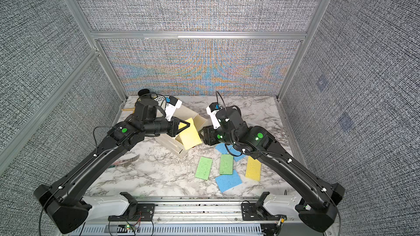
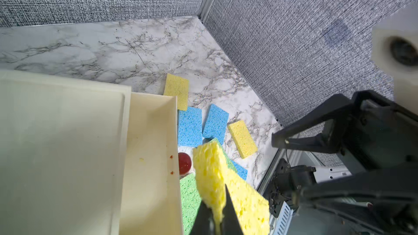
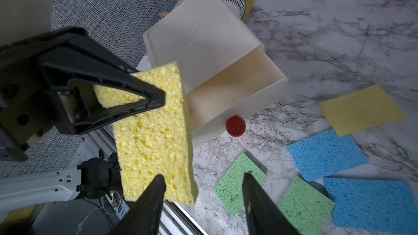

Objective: Please put the sticky notes in the drawer by color
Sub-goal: Pick up the sponge from the center of the board.

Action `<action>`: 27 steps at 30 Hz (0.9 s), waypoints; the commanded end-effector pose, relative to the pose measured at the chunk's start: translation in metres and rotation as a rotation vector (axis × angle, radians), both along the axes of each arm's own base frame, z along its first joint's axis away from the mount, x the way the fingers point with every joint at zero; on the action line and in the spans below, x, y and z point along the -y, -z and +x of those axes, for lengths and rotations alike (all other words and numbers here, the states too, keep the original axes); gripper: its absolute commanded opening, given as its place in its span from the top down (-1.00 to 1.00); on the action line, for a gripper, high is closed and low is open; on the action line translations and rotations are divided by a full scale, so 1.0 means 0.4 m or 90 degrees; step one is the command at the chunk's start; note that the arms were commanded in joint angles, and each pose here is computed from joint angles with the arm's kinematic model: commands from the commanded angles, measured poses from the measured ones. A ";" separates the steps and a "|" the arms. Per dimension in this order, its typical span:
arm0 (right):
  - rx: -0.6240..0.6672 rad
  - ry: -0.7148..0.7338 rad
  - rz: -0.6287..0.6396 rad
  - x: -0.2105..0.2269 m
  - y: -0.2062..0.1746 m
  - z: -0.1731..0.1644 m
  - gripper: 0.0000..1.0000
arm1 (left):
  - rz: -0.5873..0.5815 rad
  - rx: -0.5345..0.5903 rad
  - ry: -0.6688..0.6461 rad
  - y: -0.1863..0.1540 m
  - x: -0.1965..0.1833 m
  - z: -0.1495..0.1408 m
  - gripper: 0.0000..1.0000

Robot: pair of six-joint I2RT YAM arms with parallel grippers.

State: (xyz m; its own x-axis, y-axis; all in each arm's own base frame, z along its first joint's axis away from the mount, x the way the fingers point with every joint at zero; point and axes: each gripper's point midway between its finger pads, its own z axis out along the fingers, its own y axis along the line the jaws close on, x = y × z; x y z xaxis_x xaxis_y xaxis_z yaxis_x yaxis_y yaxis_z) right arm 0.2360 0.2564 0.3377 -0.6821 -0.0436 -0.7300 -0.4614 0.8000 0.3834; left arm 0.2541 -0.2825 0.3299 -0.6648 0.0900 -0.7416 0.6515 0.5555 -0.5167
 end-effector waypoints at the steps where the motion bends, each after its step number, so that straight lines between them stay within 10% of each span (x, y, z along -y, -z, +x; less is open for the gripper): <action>1: -0.007 0.062 0.095 0.021 -0.045 -0.001 -0.20 | -0.119 0.014 -0.091 -0.084 -0.016 0.031 0.97; 11: -0.072 -0.104 0.327 -0.117 -0.102 -0.079 -0.40 | -0.353 -0.001 -0.215 -0.162 -0.099 0.024 0.97; 27: -0.047 -0.083 0.381 -0.142 -0.141 -0.038 -0.12 | -0.377 -0.040 -0.171 -0.152 -0.068 0.011 0.97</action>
State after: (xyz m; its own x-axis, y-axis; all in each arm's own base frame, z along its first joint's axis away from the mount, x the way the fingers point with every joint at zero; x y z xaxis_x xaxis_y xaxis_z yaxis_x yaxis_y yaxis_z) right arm 0.2130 0.3128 0.3775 -0.7830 0.2253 -0.5798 -0.4726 0.3904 0.7901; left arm 0.2608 -0.2520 0.3803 -0.6539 -0.4953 -0.5720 0.4562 0.3450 -0.8203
